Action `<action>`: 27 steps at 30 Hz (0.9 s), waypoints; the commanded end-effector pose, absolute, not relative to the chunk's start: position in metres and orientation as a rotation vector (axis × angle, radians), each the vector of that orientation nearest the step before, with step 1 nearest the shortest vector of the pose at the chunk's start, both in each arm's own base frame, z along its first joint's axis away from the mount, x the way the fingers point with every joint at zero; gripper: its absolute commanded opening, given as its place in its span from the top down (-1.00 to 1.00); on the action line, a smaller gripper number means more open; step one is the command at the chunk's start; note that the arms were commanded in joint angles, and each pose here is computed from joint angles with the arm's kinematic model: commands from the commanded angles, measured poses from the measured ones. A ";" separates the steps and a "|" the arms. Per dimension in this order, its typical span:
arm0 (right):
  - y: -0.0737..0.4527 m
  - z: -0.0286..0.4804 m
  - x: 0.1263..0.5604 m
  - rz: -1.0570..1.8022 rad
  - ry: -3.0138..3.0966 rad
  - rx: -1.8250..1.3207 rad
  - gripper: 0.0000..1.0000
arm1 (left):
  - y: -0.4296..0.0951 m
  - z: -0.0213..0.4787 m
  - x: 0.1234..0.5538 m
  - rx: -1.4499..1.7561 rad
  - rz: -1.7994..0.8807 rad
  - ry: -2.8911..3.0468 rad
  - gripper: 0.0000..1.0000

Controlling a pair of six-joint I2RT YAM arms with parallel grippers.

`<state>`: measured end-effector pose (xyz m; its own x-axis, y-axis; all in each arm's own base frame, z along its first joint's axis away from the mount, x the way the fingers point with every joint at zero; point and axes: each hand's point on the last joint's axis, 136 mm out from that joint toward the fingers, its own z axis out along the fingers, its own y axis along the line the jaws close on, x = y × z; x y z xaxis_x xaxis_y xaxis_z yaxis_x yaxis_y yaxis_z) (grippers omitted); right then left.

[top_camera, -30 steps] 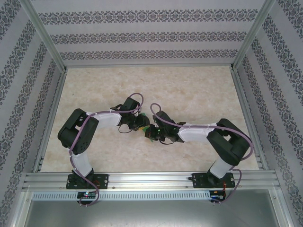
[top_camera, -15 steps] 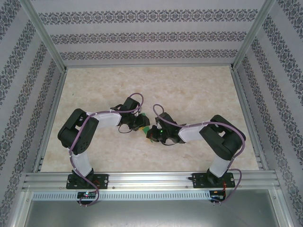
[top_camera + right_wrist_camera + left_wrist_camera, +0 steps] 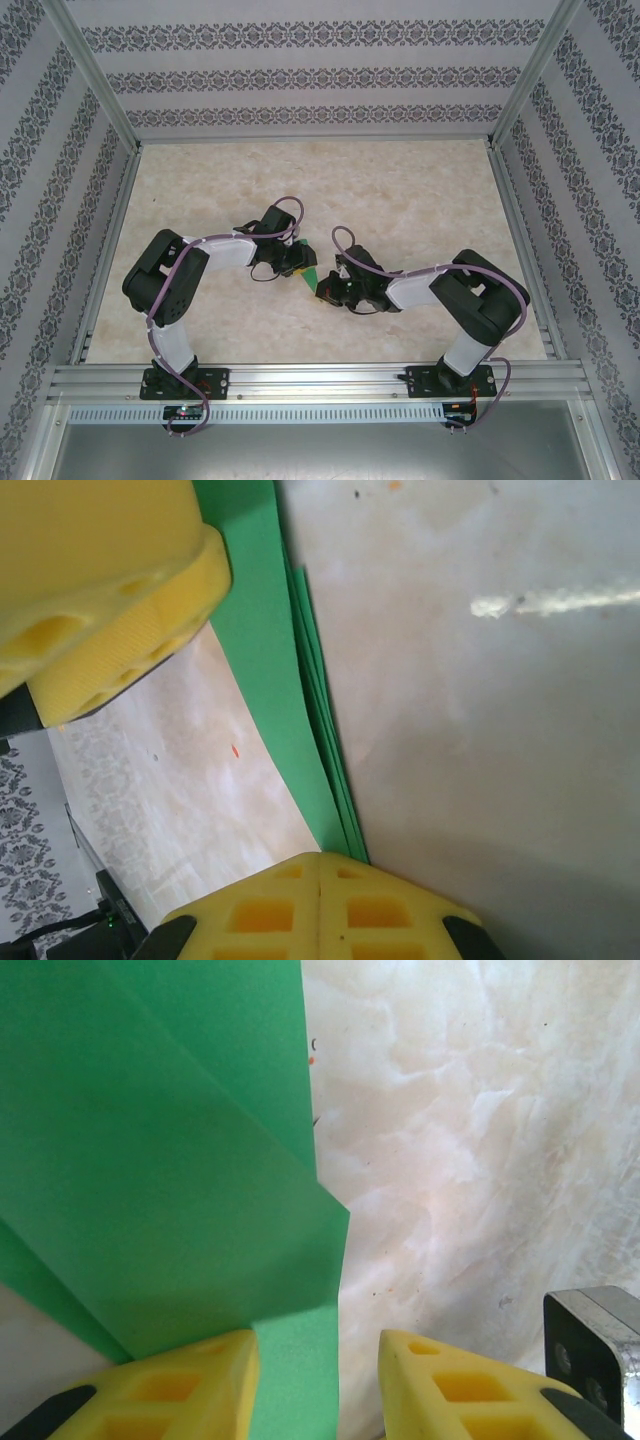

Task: Fold a paper plane with a square sheet of paper (pick it up from the middle)
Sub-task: Fold the wing for the fifth time at the center of the table.

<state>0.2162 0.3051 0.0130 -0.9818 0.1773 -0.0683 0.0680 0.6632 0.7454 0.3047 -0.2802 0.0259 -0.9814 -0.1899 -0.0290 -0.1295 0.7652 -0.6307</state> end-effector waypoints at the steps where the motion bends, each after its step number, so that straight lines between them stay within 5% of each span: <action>1: 0.284 -0.016 0.180 1.132 2.918 0.257 0.96 | -0.268 0.002 0.301 -0.287 -0.894 2.931 0.24; 8: 0.280 -0.008 0.176 1.142 2.903 0.257 0.96 | -0.269 0.003 0.301 -0.276 -0.900 2.930 0.23; 16: 0.320 0.063 0.226 1.251 2.682 0.118 0.95 | -0.268 0.002 0.299 -0.270 -0.898 2.936 0.24; 27: 0.324 0.028 0.256 1.187 2.678 0.239 0.96 | -0.270 0.004 0.299 -0.266 -0.914 2.932 0.24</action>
